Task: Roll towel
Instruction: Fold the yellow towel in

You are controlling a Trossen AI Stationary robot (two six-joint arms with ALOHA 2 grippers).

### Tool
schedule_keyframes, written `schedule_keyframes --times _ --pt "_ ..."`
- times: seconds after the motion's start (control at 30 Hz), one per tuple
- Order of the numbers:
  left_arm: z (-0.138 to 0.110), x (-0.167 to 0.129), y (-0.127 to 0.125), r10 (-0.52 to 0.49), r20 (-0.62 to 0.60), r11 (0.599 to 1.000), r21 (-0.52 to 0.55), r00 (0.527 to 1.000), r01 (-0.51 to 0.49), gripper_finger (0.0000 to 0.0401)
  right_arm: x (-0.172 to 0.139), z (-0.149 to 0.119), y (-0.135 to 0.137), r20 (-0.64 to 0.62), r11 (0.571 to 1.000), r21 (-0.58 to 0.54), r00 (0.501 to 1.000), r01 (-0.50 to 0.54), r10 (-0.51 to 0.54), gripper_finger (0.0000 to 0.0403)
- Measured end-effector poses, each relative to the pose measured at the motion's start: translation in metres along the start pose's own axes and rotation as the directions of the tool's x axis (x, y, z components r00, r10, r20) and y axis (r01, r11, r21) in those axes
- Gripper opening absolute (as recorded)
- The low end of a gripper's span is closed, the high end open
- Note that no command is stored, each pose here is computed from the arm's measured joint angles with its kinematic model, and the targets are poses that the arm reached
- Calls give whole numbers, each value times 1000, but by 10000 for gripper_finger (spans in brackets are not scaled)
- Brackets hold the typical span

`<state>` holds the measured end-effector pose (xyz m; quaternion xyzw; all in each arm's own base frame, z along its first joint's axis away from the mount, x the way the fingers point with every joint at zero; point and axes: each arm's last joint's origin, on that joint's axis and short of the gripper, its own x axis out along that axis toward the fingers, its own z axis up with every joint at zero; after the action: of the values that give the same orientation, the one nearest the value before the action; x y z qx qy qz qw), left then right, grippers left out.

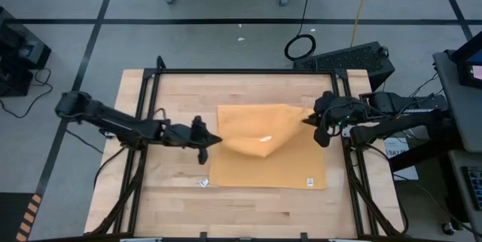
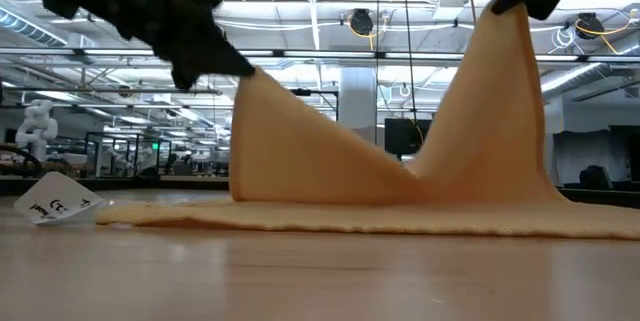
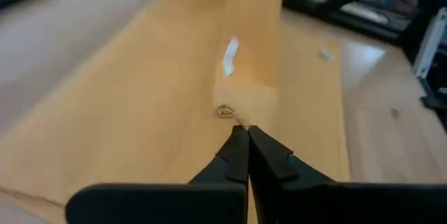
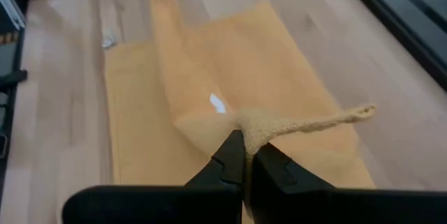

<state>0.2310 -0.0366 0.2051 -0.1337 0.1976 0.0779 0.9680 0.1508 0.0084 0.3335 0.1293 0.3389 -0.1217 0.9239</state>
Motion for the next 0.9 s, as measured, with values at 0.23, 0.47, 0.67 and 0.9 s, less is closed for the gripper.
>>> schedule_keyframes --times 0.23,0.47,0.67,0.9 --pt "26 -47 3 -85 132 996 17 988 83 2 0 4 3 28 998 15 998 -56 55 0" --pt "27 -65 0 -214 102 977 25 971 213 2 -1 0 9 -31 983 81 985 -167 170 0" --pt "16 -56 -9 -248 16 969 20 969 248 2 -2 -2 14 -44 977 88 979 -195 200 0" --pt "2 -48 -22 -299 -88 953 24 950 302 2 -3 -3 16 -50 975 75 975 -211 215 0"
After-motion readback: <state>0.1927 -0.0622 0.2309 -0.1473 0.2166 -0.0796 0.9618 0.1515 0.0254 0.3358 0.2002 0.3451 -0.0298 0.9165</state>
